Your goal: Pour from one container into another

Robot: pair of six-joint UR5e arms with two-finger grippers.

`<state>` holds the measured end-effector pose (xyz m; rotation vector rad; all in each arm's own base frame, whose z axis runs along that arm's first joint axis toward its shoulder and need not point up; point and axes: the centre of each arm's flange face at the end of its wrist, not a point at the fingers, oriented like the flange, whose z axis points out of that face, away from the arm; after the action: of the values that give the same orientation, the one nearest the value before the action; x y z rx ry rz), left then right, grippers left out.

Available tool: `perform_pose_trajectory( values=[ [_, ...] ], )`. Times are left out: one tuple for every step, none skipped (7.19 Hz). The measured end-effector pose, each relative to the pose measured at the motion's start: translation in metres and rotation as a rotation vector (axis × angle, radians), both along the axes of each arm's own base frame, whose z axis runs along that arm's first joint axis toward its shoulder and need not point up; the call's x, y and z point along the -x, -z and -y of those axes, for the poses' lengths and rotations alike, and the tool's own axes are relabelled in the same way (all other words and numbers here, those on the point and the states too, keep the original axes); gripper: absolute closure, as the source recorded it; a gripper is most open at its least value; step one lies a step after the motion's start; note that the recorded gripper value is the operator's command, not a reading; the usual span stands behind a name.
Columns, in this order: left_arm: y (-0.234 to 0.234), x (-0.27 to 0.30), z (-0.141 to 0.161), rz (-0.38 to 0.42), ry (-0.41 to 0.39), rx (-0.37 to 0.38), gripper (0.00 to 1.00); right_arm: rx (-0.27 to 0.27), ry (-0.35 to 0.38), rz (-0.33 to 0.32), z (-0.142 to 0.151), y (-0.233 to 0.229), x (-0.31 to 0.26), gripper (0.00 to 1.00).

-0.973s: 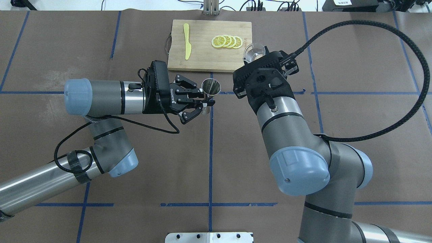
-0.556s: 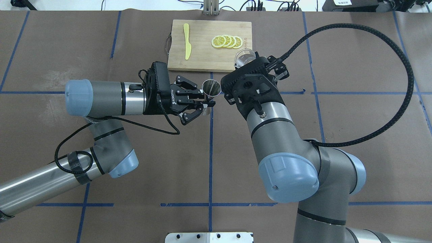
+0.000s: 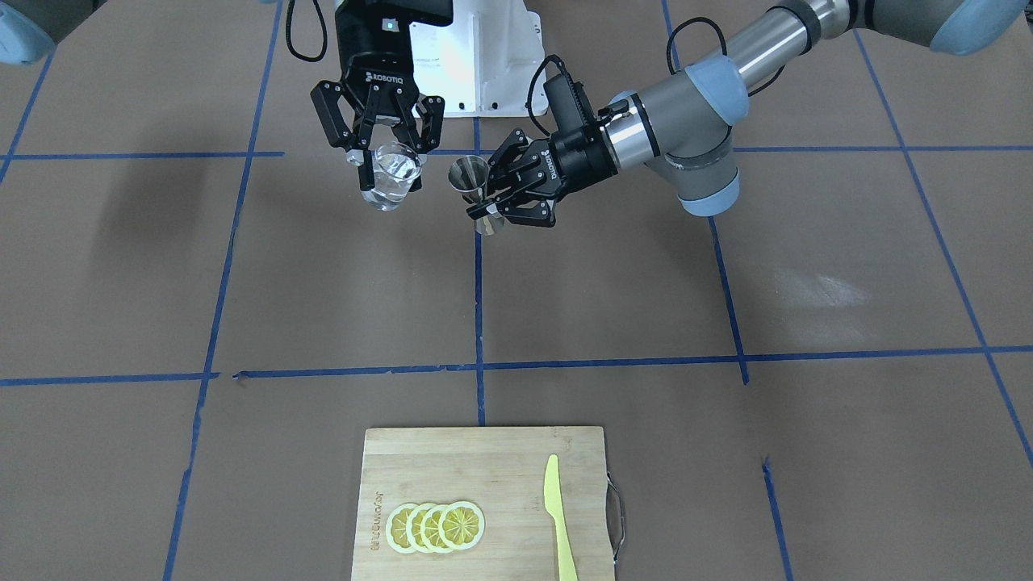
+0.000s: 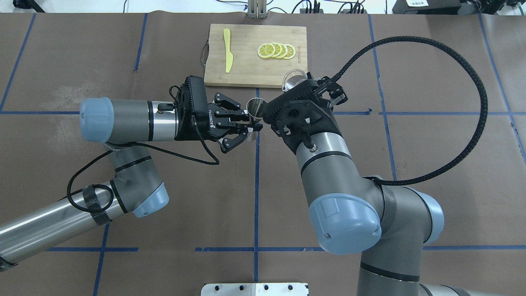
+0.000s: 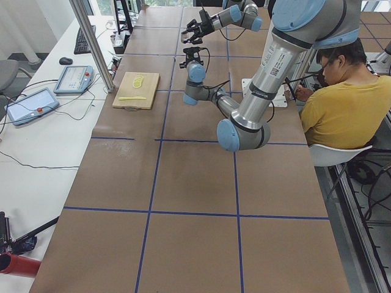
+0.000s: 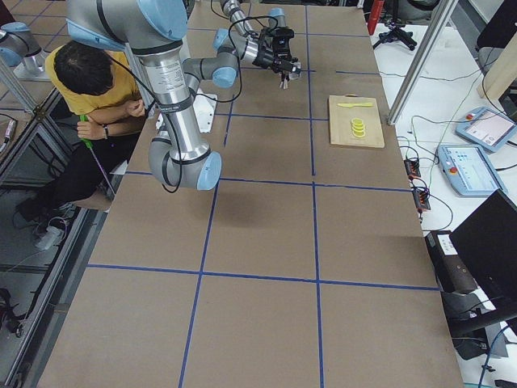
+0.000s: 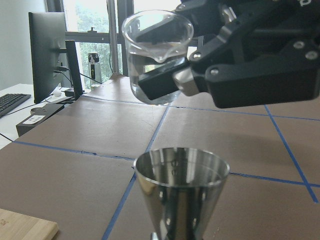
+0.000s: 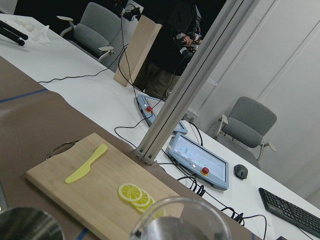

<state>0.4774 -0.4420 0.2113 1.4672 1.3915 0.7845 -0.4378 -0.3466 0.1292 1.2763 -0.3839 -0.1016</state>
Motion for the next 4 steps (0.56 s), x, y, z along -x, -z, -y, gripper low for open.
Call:
perform_pose_trajectory(
  values=[
    [0.000, 0.000, 0.000, 0.000, 0.000, 0.000, 1.00, -0.004, 0.005, -0.011, -0.001, 0.000, 0.000, 1.00],
    [0.000, 0.000, 0.000, 0.000, 0.000, 0.000, 1.00, -0.011, 0.010, -0.019, -0.002, 0.003, 0.001, 1.00],
    [0.000, 0.000, 0.000, 0.000, 0.000, 0.000, 1.00, -0.019, 0.017, -0.024, -0.003, 0.009, 0.002, 1.00],
    [0.000, 0.000, 0.000, 0.000, 0.000, 0.000, 1.00, -0.027, 0.025, -0.030, -0.005, 0.014, 0.004, 1.00]
  ],
)
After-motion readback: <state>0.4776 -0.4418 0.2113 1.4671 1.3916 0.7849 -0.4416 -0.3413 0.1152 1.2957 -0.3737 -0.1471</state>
